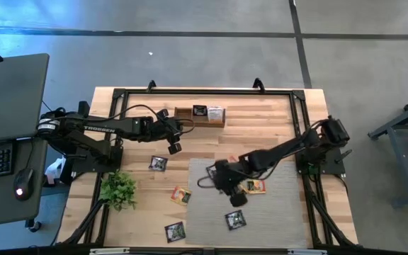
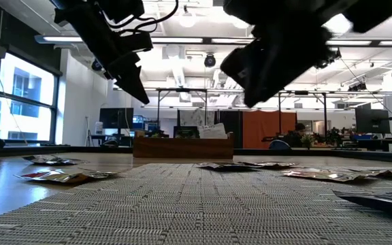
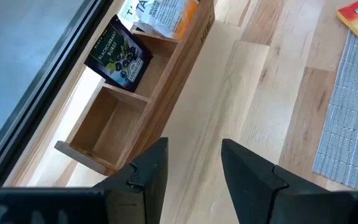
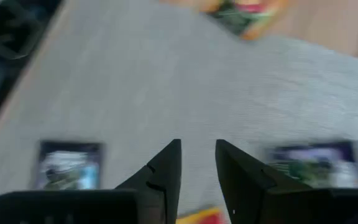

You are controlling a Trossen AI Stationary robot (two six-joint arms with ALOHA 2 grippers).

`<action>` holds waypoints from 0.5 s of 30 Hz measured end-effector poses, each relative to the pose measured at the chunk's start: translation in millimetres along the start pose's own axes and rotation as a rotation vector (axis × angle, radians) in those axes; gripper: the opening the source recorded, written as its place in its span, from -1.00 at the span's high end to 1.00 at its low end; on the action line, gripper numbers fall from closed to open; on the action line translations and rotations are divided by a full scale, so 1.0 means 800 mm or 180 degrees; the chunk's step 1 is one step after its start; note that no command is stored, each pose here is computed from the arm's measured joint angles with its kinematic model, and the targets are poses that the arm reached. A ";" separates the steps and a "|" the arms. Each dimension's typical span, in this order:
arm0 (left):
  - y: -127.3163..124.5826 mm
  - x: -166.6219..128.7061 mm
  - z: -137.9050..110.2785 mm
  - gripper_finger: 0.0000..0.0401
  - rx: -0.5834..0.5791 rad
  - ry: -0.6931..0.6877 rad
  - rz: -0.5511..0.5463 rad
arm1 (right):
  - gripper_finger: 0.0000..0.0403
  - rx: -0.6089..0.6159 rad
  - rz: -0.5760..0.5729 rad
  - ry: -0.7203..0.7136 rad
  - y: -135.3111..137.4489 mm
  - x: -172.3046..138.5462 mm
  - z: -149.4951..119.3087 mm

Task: Pick & Place Tea
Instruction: Put the black tea bag into the middle section of the wooden organizer

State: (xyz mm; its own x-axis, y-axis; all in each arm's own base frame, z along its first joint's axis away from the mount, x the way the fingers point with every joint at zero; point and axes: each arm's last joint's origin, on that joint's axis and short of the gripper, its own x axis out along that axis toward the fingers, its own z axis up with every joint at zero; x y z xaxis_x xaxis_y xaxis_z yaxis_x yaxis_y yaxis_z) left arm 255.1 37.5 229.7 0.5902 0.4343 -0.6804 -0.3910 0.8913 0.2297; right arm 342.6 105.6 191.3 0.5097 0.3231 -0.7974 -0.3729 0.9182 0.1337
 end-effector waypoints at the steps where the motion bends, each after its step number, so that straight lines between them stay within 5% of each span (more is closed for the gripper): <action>1: 0.000 0.000 0.000 0.27 -0.0003 -0.0003 -0.0012 | 0.56 -0.0042 0.0022 0.0011 0.006 0.001 0.000; 9: 0.000 0.000 0.000 0.27 -0.0073 -0.0004 -0.0018 | 0.65 -0.0096 0.0047 0.0275 0.057 0.007 -0.012; 15: 0.000 0.000 0.001 0.27 -0.0173 -0.0017 -0.0019 | 0.44 0.0162 -0.0080 0.0257 0.088 0.013 -0.016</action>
State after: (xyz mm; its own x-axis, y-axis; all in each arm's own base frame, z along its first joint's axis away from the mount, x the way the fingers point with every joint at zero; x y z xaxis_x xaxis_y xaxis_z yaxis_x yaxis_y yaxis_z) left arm 255.6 37.4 230.1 0.5964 0.4298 -0.6779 -0.4250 0.8855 0.1875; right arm 311.7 170.3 184.4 0.4534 0.2820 -0.8455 -0.3197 0.9369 0.1410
